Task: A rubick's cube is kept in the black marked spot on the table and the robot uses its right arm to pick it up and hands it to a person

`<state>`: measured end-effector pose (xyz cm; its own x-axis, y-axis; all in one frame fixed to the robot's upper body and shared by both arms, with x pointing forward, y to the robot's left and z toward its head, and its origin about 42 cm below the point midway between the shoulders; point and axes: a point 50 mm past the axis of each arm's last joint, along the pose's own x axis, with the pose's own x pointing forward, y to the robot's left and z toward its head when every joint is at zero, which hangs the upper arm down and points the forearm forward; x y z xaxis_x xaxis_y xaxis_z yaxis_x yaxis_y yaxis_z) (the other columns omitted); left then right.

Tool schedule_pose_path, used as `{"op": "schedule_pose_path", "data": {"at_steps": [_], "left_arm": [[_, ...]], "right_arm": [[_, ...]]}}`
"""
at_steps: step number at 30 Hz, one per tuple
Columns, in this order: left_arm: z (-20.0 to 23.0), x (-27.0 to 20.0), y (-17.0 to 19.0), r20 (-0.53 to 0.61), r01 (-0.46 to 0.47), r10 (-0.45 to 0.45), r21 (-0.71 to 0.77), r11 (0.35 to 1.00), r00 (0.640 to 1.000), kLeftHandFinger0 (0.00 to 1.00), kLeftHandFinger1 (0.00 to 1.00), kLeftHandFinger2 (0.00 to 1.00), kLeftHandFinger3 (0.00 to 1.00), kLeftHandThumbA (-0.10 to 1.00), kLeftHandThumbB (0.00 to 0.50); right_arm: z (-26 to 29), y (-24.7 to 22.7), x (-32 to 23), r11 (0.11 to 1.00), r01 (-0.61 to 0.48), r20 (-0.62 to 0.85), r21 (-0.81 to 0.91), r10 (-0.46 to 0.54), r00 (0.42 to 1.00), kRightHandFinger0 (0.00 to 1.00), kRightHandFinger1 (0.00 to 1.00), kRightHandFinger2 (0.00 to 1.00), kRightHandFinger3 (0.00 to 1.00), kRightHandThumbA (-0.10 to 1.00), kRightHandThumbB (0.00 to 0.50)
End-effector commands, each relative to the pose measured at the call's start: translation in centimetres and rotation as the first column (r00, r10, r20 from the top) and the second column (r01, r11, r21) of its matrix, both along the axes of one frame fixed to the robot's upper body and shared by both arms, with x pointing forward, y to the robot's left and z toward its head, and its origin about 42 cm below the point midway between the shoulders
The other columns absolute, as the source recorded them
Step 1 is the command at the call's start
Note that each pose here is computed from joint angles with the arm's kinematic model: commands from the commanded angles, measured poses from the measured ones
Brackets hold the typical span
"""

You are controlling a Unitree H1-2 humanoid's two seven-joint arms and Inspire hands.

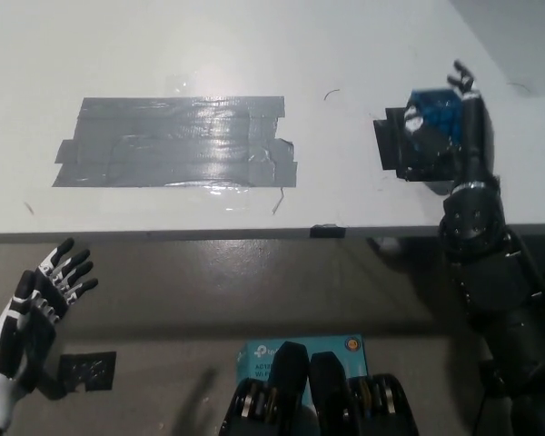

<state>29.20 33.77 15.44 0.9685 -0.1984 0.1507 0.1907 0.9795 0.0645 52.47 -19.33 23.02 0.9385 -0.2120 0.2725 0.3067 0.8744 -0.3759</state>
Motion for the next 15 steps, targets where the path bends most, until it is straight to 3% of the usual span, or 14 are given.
{"op": "schedule_pose_path", "data": {"at_steps": [1, 4, 9, 11, 15], "left_arm": [[1.2, 0.3, 0.3, 0.058, 0.008, -0.009, 0.015, 1.0, 0.998, 0.98, 1.0, 1.0, 1.0, 0.94, 0.191], [1.1, 0.1, 0.3, 0.051, 0.009, -0.01, 0.019, 1.0, 0.999, 0.98, 1.0, 1.0, 1.0, 0.94, 0.178], [1.1, 0.1, 0.3, 0.052, 0.009, -0.01, 0.022, 1.0, 0.999, 0.98, 1.0, 1.0, 1.0, 0.94, 0.195], [1.0, 0.0, 0.3, 0.049, 0.001, -0.002, 0.027, 1.0, 0.999, 0.98, 1.0, 1.0, 1.0, 0.94, 0.188], [0.9, -0.1, 0.3, 0.047, 0.003, -0.004, 0.032, 0.999, 0.999, 0.98, 1.0, 1.0, 1.0, 0.94, 0.191]], "right_arm": [[8.2, 0.7, -0.9, 1.0, -0.015, 0.28, 0.018, 0.01, 0.96, 0.0, 0.46, 0.88, 0.99, -0.1, 0.146], [12.6, 1.3, -3.3, 0.999, -0.036, 0.434, 0.006, 0.03, 0.901, 0.0, 0.46, 0.83, 0.94, -0.1, 0.151], [15.7, 1.9, -5.1, 0.999, -0.045, 0.499, -0.007, 0.042, 0.865, 0.0, 0.45, 0.81, 0.89, -0.1, 0.162], [17.6, 2.3, -6.2, 0.997, -0.056, 0.557, -0.049, 0.074, 0.827, 0.0, 0.43, 0.8, 0.9, -0.1, 0.159], [18.7, 2.5, -6.7, 0.996, -0.075, 0.566, -0.049, 0.089, 0.819, 0.0, 0.43, 0.84, 0.94, -0.1, 0.167]]}}
